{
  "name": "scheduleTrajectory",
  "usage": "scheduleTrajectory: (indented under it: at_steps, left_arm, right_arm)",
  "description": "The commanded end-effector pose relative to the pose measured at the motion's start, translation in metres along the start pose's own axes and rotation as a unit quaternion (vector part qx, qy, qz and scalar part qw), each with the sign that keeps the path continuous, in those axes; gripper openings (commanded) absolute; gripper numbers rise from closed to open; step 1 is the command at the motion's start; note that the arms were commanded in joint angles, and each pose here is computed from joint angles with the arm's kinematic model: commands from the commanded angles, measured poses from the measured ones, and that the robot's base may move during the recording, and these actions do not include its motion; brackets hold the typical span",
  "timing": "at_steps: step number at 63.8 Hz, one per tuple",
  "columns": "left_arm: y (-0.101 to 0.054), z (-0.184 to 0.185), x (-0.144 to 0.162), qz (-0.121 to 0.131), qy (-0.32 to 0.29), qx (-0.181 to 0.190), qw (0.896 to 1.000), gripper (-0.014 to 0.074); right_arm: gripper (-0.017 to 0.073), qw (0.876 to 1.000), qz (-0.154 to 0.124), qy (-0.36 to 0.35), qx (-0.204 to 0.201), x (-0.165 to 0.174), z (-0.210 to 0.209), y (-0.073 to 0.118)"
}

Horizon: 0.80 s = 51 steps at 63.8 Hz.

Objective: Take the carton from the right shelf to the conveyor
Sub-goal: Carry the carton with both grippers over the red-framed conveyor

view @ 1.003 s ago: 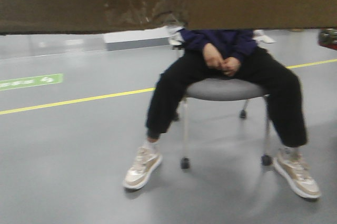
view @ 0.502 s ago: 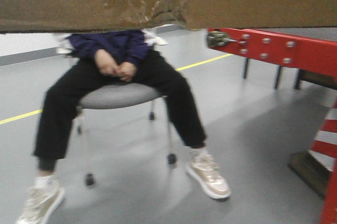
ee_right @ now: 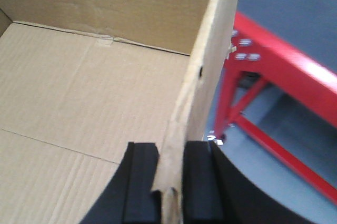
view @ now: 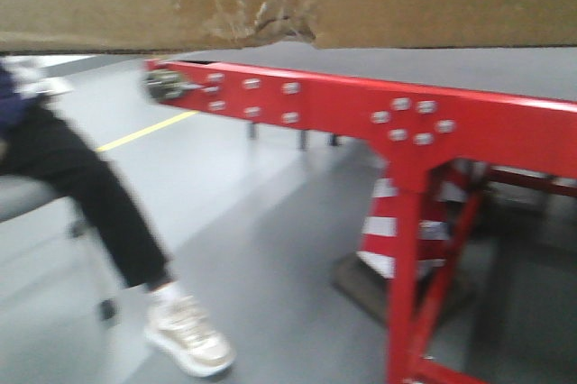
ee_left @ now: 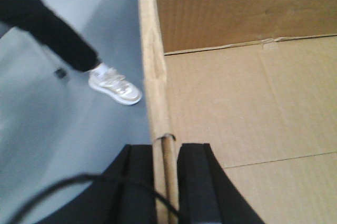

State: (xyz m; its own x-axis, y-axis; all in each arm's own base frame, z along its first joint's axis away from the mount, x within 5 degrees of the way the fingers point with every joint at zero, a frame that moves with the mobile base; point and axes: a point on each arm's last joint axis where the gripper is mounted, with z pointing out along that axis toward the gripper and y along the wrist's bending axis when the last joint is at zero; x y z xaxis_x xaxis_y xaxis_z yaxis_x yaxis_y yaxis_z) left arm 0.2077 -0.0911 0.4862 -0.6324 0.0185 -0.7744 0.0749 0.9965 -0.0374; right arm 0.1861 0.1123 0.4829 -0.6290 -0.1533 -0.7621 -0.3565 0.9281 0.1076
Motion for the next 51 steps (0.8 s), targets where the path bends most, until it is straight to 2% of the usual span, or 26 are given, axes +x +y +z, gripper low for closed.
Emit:
scheduleTrajectory:
  at_steps: [1,17,51]
  left_arm:
    - [-0.001,-0.003,-0.004,0.002,-0.023,0.005,1.0,-0.0017]
    - [0.003,-0.003,-0.006,0.01,-0.033,-0.016,0.999,-0.0017]
    - [0.015,-0.005,-0.013,0.036,-0.067,-0.085,0.993,-0.0017]
  right_arm:
    - [-0.0069,0.999,0.0,-0.031,-0.023,-0.004,-0.007,0.003]
    - [-0.0069,0.999,0.0,-0.031,-0.023,-0.004,-0.007,0.003]
    - [-0.0069,0.999,0.001,-0.031,-0.024,-0.004,-0.007,0.003]
